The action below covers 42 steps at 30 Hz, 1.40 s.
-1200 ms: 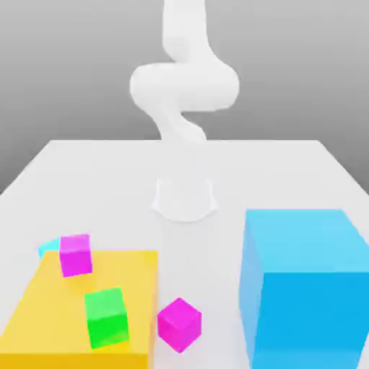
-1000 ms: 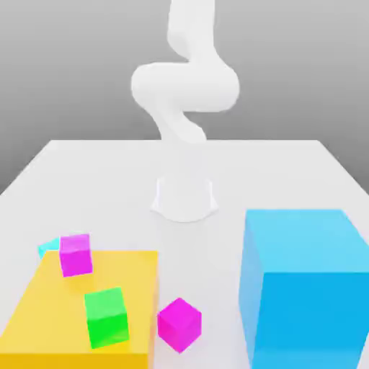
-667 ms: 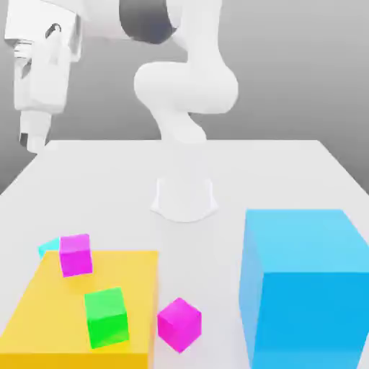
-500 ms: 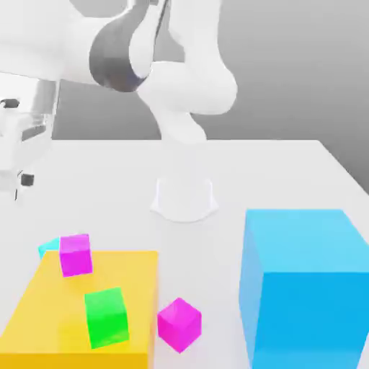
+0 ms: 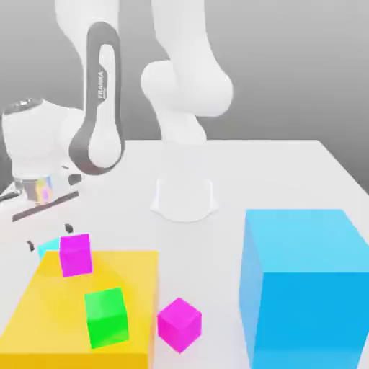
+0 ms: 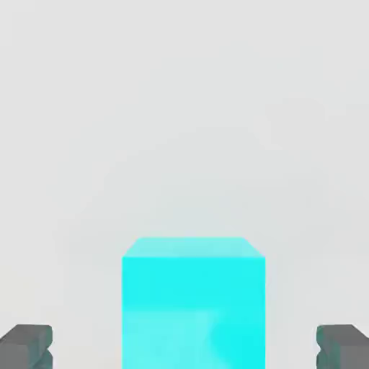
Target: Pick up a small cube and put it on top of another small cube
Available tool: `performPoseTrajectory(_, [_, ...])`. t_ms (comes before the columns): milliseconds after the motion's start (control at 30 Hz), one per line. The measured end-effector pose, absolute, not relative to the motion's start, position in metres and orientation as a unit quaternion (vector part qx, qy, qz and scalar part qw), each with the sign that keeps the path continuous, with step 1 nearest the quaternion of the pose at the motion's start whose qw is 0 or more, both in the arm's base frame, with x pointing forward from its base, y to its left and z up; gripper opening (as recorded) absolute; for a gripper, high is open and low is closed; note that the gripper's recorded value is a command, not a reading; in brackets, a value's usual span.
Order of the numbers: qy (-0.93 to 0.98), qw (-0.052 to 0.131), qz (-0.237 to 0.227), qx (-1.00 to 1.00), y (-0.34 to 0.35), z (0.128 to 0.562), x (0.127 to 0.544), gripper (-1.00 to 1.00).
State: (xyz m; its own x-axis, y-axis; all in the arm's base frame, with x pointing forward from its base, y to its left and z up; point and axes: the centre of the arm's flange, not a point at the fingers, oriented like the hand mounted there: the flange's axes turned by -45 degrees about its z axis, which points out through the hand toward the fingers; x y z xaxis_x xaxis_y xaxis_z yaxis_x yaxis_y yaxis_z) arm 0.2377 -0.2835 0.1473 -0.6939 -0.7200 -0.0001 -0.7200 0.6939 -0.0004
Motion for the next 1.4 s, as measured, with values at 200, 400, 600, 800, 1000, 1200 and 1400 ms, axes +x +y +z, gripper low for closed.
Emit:
performPoseTrajectory(200, [0.92, 0.0, -0.001, -0.391, -0.283, 0.132, 0.237, -1.0])
performPoseTrajectory(400, [0.92, 0.0, -0.001, -0.391, -0.284, 0.155, 0.238, -1.0])
performPoseTrajectory(600, [0.926, 0.004, 0.006, -0.376, -0.295, 0.189, 0.218, -1.0])
performPoseTrajectory(800, [0.899, 0.03, 0.006, -0.436, -0.306, 0.197, 0.228, -1.0])
performPoseTrajectory(1000, [0.809, 0.072, -0.03, -0.583, -0.285, 0.239, 0.316, -1.0])
performPoseTrajectory(1200, [0.7, 0.108, -0.055, -0.704, -0.229, 0.28, 0.395, -1.0])
performPoseTrajectory(1400, [0.619, 0.094, -0.021, -0.78, -0.103, 0.283, 0.442, -1.0])
